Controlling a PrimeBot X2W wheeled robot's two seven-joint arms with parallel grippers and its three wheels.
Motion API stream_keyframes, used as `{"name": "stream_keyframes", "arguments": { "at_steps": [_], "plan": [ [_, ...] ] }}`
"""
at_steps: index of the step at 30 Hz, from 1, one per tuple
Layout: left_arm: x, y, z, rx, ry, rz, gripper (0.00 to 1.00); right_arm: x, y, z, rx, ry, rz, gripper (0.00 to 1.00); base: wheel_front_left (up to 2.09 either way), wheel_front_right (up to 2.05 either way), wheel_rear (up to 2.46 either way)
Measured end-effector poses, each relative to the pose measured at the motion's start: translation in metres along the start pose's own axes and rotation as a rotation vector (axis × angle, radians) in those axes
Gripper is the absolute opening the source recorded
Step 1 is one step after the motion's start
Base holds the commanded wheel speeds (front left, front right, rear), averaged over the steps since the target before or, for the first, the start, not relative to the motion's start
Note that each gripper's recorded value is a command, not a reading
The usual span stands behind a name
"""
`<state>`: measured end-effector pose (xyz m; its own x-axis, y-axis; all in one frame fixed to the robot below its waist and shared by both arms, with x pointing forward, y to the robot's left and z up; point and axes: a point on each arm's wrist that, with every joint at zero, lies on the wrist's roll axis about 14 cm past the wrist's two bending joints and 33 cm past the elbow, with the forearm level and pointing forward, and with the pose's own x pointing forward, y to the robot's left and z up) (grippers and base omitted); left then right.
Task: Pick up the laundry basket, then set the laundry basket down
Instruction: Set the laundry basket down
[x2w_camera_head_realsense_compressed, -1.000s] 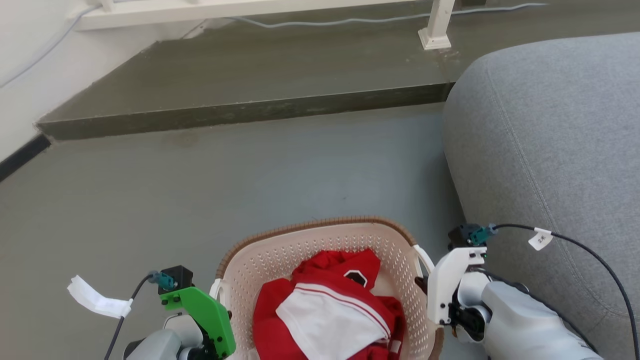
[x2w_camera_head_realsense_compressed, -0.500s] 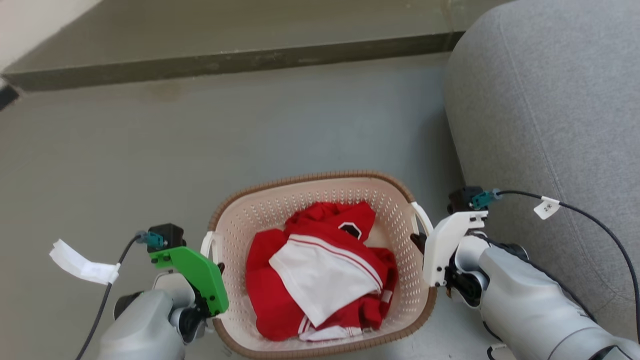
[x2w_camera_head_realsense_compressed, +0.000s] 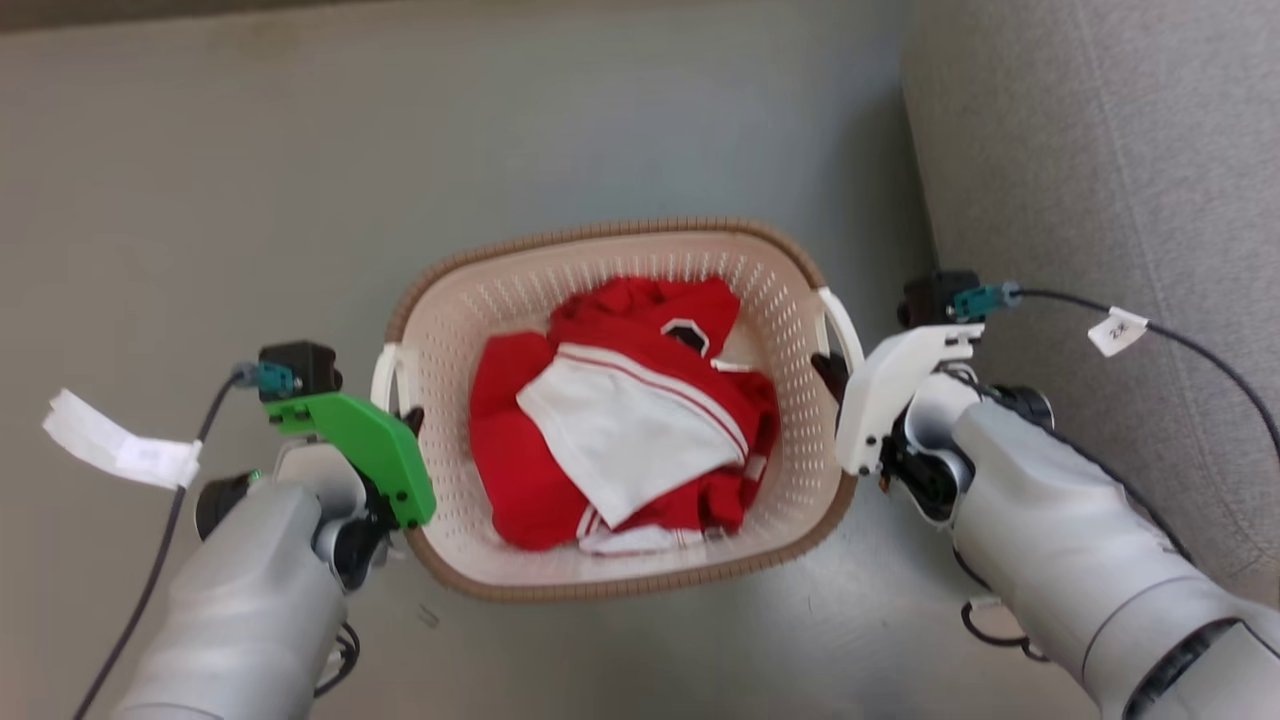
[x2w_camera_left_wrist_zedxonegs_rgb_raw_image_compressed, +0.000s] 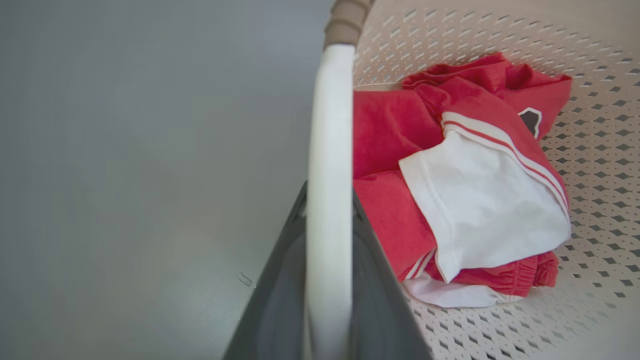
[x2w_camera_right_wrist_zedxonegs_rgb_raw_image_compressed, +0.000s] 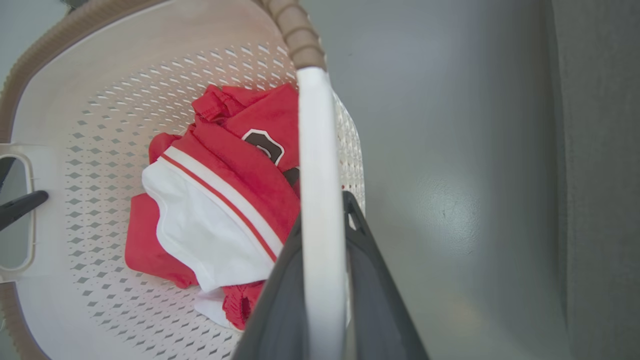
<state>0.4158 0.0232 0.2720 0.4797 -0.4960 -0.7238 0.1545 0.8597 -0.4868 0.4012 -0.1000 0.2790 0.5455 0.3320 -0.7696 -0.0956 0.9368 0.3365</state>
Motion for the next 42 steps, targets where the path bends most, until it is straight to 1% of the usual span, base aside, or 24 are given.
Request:
{"name": "stream_keyframes", "arguments": {
  "at_steps": [6,13,18,23,31,36,42],
  "plan": [
    [0.021,0.008,0.008,0.0,-0.014,-0.005,0.0,0.02,-0.01,0.007,0.021,-0.018,-0.012,0.0,0.0,0.0,0.0],
    [0.046,0.023,0.009,0.0,-0.009,-0.001,0.0,0.043,-0.019,0.001,0.042,-0.007,-0.019,0.0,0.0,0.0,0.0],
    [0.064,0.031,0.006,-0.004,-0.016,-0.003,0.0,0.059,-0.028,-0.004,0.079,-0.01,-0.032,0.0,0.0,0.0,0.0],
    [0.08,0.04,-0.003,-0.006,-0.003,-0.002,0.0,0.074,-0.036,-0.016,0.096,0.0,-0.041,0.0,0.0,0.0,0.0],
    [0.099,0.059,-0.03,-0.032,0.025,0.018,0.0,0.094,-0.043,-0.042,0.129,0.029,-0.045,0.0,0.0,0.0,0.0],
    [0.102,0.07,-0.042,-0.042,0.033,0.039,0.0,0.101,-0.042,-0.05,0.154,0.037,-0.038,0.0,0.0,0.0,0.0],
    [0.106,0.075,-0.049,-0.047,0.037,0.047,0.0,0.105,-0.043,-0.058,0.161,0.049,-0.039,0.0,0.0,0.0,0.0]
  ]
}}
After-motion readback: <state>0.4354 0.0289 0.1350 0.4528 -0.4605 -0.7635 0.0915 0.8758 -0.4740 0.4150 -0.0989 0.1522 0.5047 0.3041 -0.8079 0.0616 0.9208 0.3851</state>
